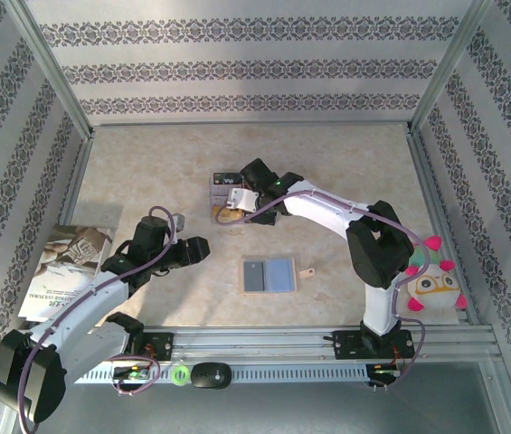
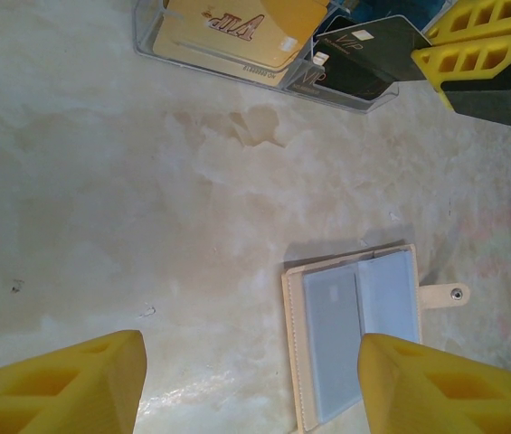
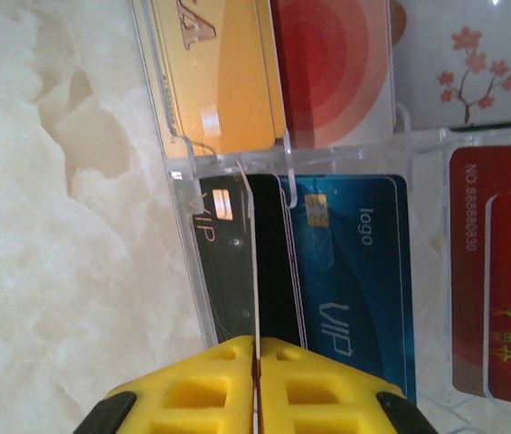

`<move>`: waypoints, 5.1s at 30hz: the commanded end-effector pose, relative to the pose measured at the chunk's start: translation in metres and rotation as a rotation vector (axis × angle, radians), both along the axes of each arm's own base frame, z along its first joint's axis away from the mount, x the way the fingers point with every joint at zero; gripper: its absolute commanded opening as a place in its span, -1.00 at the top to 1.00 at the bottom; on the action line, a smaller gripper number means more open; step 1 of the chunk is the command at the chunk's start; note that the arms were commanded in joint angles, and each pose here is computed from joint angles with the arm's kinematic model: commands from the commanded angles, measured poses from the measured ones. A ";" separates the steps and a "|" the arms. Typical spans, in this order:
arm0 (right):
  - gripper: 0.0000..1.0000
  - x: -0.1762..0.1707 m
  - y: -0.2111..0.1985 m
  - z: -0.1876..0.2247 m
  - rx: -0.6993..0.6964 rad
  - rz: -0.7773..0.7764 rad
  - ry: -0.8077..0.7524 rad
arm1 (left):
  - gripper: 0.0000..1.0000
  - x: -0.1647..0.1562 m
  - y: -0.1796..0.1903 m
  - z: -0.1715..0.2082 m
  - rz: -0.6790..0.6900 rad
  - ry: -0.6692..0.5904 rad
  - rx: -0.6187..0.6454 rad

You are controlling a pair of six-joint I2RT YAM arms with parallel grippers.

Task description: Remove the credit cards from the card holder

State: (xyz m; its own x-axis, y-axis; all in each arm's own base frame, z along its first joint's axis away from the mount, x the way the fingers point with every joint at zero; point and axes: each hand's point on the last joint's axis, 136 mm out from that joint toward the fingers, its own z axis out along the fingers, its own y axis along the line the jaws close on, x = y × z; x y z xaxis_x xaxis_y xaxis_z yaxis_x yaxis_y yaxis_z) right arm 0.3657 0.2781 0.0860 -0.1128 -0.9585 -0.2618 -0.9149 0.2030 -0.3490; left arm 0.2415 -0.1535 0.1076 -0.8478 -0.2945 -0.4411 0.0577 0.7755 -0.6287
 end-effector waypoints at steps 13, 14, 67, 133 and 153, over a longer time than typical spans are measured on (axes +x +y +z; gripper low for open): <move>0.70 0.011 -0.018 -0.009 -0.037 -0.039 -0.025 | -0.27 0.001 0.004 0.001 0.017 -0.001 -0.009; 0.67 0.015 -0.018 -0.008 -0.037 -0.046 -0.040 | -0.27 0.001 0.004 0.001 0.018 0.001 -0.010; 0.77 -0.193 0.026 -0.077 0.183 -0.469 0.355 | -0.41 -0.010 0.000 -0.009 0.018 0.007 -0.070; 0.35 -0.165 -0.043 0.024 0.854 -0.838 0.234 | 0.79 -0.041 -0.112 -0.071 -0.271 0.151 0.124; 0.62 -0.183 0.022 -0.029 0.684 -0.803 0.667 | 0.91 -0.039 -0.090 -0.087 -0.250 0.155 0.259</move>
